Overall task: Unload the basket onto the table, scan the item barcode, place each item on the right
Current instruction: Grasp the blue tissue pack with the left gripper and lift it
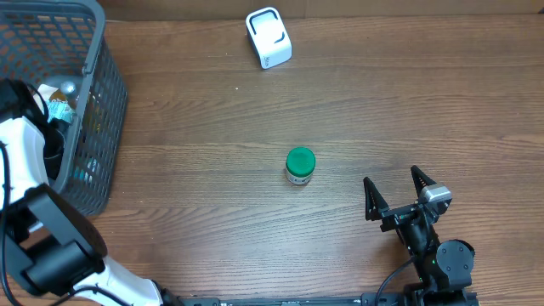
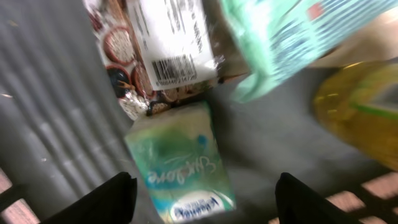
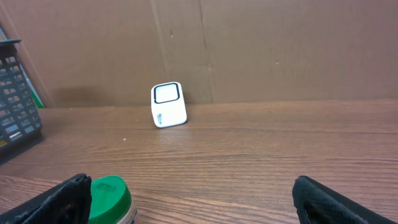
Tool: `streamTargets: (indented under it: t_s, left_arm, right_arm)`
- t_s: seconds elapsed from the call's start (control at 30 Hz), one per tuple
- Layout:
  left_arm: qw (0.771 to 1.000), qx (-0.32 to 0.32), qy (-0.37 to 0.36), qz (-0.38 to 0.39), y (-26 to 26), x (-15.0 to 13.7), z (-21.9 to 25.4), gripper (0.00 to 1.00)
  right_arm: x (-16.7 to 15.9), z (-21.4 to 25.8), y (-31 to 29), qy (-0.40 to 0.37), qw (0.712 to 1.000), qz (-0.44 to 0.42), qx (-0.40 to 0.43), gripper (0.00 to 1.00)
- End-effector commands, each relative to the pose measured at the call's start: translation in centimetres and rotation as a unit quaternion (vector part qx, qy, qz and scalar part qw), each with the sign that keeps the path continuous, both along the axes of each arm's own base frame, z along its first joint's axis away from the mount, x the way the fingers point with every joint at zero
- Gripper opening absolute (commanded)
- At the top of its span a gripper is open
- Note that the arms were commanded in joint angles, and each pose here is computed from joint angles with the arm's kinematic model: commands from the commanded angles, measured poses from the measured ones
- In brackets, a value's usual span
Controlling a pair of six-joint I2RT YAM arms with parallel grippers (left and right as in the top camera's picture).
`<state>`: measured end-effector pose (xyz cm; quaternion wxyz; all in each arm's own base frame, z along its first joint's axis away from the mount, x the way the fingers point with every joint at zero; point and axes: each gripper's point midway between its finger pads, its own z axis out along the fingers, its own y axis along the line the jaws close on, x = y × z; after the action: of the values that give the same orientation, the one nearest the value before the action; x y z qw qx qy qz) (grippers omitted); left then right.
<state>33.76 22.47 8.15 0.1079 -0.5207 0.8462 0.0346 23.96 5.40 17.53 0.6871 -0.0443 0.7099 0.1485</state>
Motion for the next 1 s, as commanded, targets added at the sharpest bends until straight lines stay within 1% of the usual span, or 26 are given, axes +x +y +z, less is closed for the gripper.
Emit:
streamTargets:
  t_s: [0.0, 0.13, 0.2, 0.3, 0.33, 0.53, 0.63, 0.67, 0.73, 0.8, 0.97]
  left_arm:
    - [0.999, -0.032, 0.029, -0.021, -0.5, -0.2, -3.1, 0.72]
    - [0.996, -0.065, 0.052, -0.023, -1.3, -0.6, -5.2, 0.73]
    - [0.996, -0.07, 0.06, -0.022, -1.5, -0.9, -5.6, 0.71]
    - [0.996, -0.07, 0.059, -0.02, -1.3, -1.0, -5.4, 0.54]
    - [0.996, -0.069, 0.058, -0.018, -1.2, -1.1, -5.1, 0.45]
    - [0.996, -0.073, 0.056, -0.01, -0.5, -0.9, -2.8, 0.34]
    - [0.996, -0.072, 0.053, -0.011, -0.3, -0.5, -1.4, 0.32]
    - [0.996, -0.072, 0.052, -0.011, -0.3, -0.4, -1.0, 0.25]
    - [0.996, -0.076, 0.044, -0.013, -0.3, 0.0, 0.0, 0.16]
    - [0.996, -0.079, 0.034, -0.014, -0.3, 0.4, 1.0, 0.05]
    - [0.996, -0.081, 0.009, -0.042, -0.4, 1.6, 4.1, 0.04]
  right_arm:
    - [0.1, -0.2, -0.2, -0.001, 1.0, -0.005, 0.0, 1.0]
    - [0.1, -0.2, -0.2, -0.001, 1.0, -0.005, 0.0, 1.0]
    - [0.1, -0.2, -0.2, -0.001, 1.0, -0.005, 0.0, 1.0]
    - [0.1, -0.2, -0.2, -0.001, 1.0, -0.005, 0.0, 1.0]
    - [0.1, -0.2, -0.2, -0.001, 1.0, -0.005, 0.0, 1.0]
    - [0.1, -0.2, -0.2, -0.001, 1.0, -0.005, 0.0, 1.0]
    - [0.1, -0.2, -0.2, -0.001, 1.0, -0.005, 0.0, 1.0]
    - [0.1, -0.2, -0.2, -0.001, 1.0, -0.005, 0.0, 1.0]
    - [0.1, -0.2, -0.2, -0.001, 1.0, -0.005, 0.0, 1.0]
    - [0.1, -0.2, -0.2, -0.001, 1.0, -0.005, 0.0, 1.0]
    - [0.1, -0.2, -0.2, -0.001, 1.0, -0.005, 0.0, 1.0]
